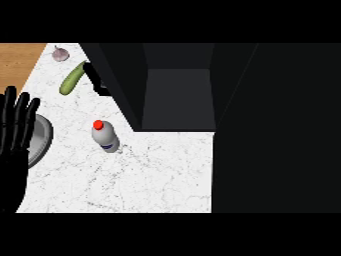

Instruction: Pick up the bottled water, place it into the cabinet and close the cabinet

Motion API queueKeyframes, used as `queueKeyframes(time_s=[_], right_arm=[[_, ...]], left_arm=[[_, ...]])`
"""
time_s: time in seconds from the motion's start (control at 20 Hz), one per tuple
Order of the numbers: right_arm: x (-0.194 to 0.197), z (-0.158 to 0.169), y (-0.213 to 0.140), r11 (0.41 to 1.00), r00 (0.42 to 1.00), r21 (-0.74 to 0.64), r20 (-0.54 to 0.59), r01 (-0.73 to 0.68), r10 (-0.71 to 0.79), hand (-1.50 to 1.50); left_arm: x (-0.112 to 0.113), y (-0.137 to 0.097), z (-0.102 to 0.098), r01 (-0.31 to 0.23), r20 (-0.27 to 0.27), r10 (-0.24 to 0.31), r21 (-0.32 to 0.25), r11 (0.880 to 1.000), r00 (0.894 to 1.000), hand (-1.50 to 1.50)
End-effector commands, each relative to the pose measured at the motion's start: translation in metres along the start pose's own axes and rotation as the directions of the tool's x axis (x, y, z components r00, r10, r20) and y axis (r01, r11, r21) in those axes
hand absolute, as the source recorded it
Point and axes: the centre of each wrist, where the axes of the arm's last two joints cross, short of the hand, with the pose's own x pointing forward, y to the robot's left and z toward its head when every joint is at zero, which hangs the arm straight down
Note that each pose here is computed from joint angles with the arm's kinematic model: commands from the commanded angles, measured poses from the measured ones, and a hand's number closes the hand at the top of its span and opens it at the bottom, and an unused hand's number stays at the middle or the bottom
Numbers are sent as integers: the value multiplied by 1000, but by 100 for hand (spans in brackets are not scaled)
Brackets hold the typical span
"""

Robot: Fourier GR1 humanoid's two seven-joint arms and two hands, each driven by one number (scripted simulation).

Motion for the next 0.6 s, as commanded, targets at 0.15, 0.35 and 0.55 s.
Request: queueKeyframes(time_s=[0.15,0.35,0.55], right_arm=[[14,16,0,999,999,-10,27,37,-37,-150],[10,29,27,945,974,239,-105,223,-203,-150],[49,59,14,943,972,246,-123,224,-199,-150]], left_arm=[[-1,-1,-43,-86,25,99,-320,944,995,-150],[-24,1,-46,-282,-192,219,-424,861,957,-150],[-5,30,-65,-324,-254,229,-443,836,940,-150]])
